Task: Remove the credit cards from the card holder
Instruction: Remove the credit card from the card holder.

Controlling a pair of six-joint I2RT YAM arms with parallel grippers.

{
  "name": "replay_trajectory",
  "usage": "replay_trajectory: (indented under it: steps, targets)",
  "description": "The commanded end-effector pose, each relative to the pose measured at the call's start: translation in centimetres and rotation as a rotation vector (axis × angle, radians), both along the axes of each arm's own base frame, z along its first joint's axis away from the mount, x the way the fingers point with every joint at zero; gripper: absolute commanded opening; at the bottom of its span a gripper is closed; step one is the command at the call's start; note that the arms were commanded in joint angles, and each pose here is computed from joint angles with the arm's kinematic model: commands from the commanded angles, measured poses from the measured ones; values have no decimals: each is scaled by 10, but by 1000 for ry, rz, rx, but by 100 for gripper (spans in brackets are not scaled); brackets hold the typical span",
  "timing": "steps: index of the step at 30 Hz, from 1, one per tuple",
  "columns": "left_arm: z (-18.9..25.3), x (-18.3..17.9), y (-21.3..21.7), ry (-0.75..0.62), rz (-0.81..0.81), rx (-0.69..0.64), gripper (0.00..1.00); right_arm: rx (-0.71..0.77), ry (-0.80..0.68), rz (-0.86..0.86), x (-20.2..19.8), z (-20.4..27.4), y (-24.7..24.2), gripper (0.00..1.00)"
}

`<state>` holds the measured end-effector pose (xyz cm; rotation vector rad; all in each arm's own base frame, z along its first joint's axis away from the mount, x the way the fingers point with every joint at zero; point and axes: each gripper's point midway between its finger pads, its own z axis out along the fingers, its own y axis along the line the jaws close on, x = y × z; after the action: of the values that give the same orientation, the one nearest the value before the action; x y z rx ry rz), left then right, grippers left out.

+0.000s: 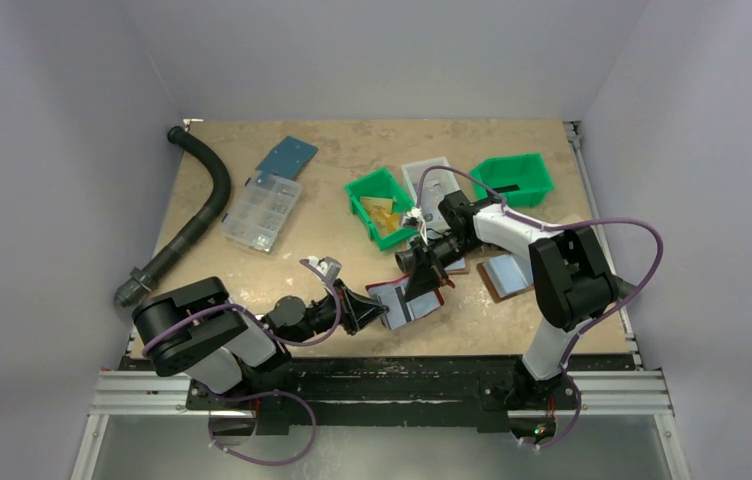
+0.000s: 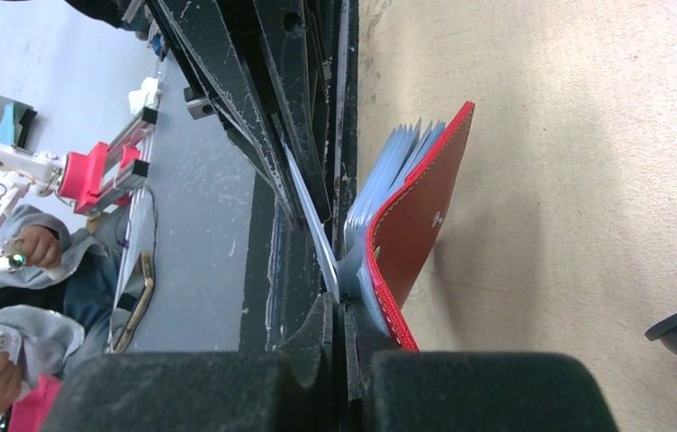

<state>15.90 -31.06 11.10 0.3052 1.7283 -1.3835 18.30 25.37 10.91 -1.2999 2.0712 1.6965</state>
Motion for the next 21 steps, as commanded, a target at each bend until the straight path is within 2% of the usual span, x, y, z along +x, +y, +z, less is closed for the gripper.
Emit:
replay_trajectory:
  steps: [1, 11, 15, 21]
  targets:
    - [52, -2, -6, -117, -37, -170, 5, 86, -73, 7, 8, 27, 4, 0]
    - [47, -5, 2, -106, -69, -185, 2, 49, -101, 7, 11, 19, 1, 0]
    - [42, -2, 6, -96, -60, -173, 9, 12, -125, -1, 14, 13, -2, 0]
    - [32, 0, 7, -76, -59, -136, 9, -18, -147, -10, 17, 8, -4, 0]
